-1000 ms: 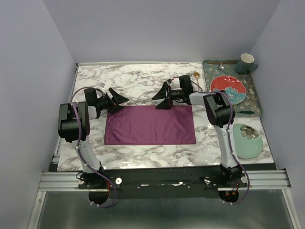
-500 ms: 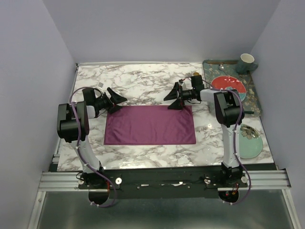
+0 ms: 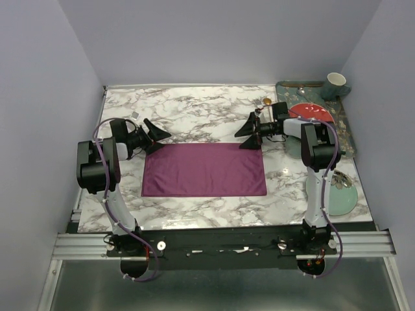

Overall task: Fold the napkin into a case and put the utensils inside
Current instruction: Smooth out the rectangle-folded napkin at the center of the board, then pick up the rectangle-folded napkin at the center of the board.

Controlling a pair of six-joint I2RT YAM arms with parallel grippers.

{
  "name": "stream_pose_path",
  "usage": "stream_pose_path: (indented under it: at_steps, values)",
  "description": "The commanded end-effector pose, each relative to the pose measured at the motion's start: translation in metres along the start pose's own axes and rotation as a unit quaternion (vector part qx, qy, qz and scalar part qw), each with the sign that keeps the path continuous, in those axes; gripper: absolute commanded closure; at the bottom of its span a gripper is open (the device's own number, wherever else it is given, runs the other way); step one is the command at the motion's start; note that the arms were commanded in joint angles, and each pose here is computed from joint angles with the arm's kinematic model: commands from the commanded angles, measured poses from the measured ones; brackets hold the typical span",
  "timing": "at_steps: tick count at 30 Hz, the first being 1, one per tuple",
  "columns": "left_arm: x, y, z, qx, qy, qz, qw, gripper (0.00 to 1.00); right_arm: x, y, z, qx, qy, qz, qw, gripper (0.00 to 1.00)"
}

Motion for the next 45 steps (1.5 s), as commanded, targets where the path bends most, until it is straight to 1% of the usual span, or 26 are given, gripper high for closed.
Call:
stream_pose_path:
  at_steps: [1, 7, 10, 11, 12, 15, 16, 18, 19, 20, 21, 22, 23, 24, 25, 26, 27, 28, 30, 31, 32, 33, 35, 39, 43, 45]
  values:
    - [-0.01, 0.03, 0.005, 0.069, 0.005, 0.023, 0.997, 0.01, -0.004, -0.04, 0.017, -0.063, -0.023, -0.039, 0.997, 0.0]
    - [-0.008, 0.029, 0.004, 0.068, 0.006, 0.018, 0.998, 0.01, -0.003, -0.038, 0.018, -0.062, -0.022, -0.039, 0.997, 0.0]
    - [-0.002, 0.024, 0.003, 0.065, 0.01, 0.004, 0.998, 0.01, -0.001, -0.02, 0.019, -0.05, -0.022, -0.019, 0.998, 0.0]
    - [0.008, 0.019, 0.002, 0.056, 0.006, -0.012, 0.998, 0.01, -0.001, -0.014, 0.019, -0.047, -0.022, -0.009, 0.999, 0.0]
    - [0.012, 0.014, 0.001, 0.05, 0.007, -0.018, 0.999, 0.01, 0.0, 0.004, 0.022, -0.04, -0.027, 0.016, 0.999, 0.0]
    - [0.034, -0.011, 0.004, 0.02, -0.005, -0.05, 0.999, 0.01, -0.002, 0.036, 0.025, -0.02, -0.024, 0.046, 0.998, 0.0]
    - [0.041, -0.025, 0.007, 0.012, -0.011, -0.068, 0.998, 0.01, -0.006, 0.053, 0.029, -0.012, -0.027, 0.065, 0.997, 0.0]
    - [0.05, -0.04, 0.015, 0.013, -0.014, -0.096, 0.995, 0.01, -0.011, 0.069, 0.034, -0.008, -0.031, 0.077, 0.996, 0.0]
    - [0.056, -0.054, 0.025, 0.017, -0.024, -0.123, 0.992, 0.01, -0.016, 0.074, 0.037, -0.009, -0.033, 0.081, 0.996, 0.0]
    - [0.063, -0.063, 0.032, 0.031, -0.031, -0.145, 0.989, 0.01, -0.023, 0.087, 0.043, -0.011, -0.039, 0.094, 0.995, 0.0]
    - [0.054, -0.06, 0.04, 0.065, -0.007, -0.156, 0.986, 0.01, -0.029, 0.092, 0.046, -0.015, -0.042, 0.101, 0.994, 0.0]
    - [0.058, -0.065, 0.052, 0.106, -0.017, -0.172, 0.979, 0.01, -0.035, 0.087, 0.048, -0.032, -0.049, 0.098, 0.993, 0.0]
    - [0.057, -0.067, 0.06, 0.13, -0.011, -0.183, 0.974, 0.01, -0.045, 0.095, 0.054, -0.039, -0.057, 0.118, 0.991, 0.0]
    - [0.045, -0.063, 0.069, 0.163, 0.016, -0.181, 0.97, 0.01, -0.052, 0.093, 0.057, -0.051, -0.058, 0.116, 0.99, 0.0]
    - [0.044, -0.065, 0.083, 0.193, 0.013, -0.221, 0.956, 0.01, -0.055, 0.088, 0.059, -0.081, -0.072, 0.115, 0.987, 0.0]
    - [0.034, -0.061, 0.09, 0.213, 0.028, -0.229, 0.949, 0.04, -0.063, 0.078, 0.061, -0.102, -0.072, 0.115, 0.986, 0.01]
    - [0.024, -0.059, 0.099, 0.231, 0.045, -0.23, 0.945, 0.07, -0.072, 0.078, 0.065, -0.116, -0.071, 0.114, 0.984, 0.01]
    - [0.018, -0.06, 0.109, 0.24, 0.056, -0.258, 0.934, 0.11, -0.075, 0.069, 0.067, -0.15, -0.081, 0.111, 0.979, 0.01]
    - [-0.006, -0.048, 0.122, 0.278, 0.1, -0.248, 0.923, 0.26, -0.088, 0.056, 0.071, -0.186, -0.075, 0.098, 0.975, 0.02]
    - [-0.012, -0.046, 0.127, 0.29, 0.112, -0.245, 0.918, 0.34, -0.091, 0.051, 0.073, -0.201, -0.073, 0.095, 0.972, 0.02]
    - [-0.022, -0.037, 0.132, 0.301, 0.137, -0.259, 0.907, 0.45, -0.093, 0.045, 0.075, -0.223, -0.076, 0.092, 0.967, 0.02]
    - [-0.029, -0.033, 0.136, 0.311, 0.152, -0.257, 0.902, 0.48, -0.099, 0.038, 0.076, -0.234, -0.07, 0.078, 0.967, 0.02]
    - [-0.039, -0.025, 0.139, 0.323, 0.175, -0.266, 0.891, 0.52, -0.104, 0.033, 0.078, -0.249, -0.071, 0.075, 0.963, 0.04]
    - [-0.046, -0.013, 0.136, 0.348, 0.219, -0.269, 0.871, 0.51, -0.108, 0.024, 0.081, -0.277, -0.076, 0.064, 0.956, 0.04]
    - [-0.053, -0.004, 0.12, 0.346, 0.255, -0.271, 0.861, 0.49, -0.106, 0.017, 0.084, -0.305, -0.084, 0.062, 0.947, 0.06]
    - [-0.052, -0.007, 0.111, 0.34, 0.26, -0.277, 0.86, 0.48, -0.106, 0.014, 0.084, -0.31, -0.081, 0.059, 0.945, 0.06]
Point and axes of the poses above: each gripper's point midway between its finger pads, its own z axis back along the fingers, its own y axis along the line the jaws close on, x = y × z, the point moved 7 cm from there along z, back along the fingers, and after that the axes turned 8 degrees about -z, right-handed, at the moved point
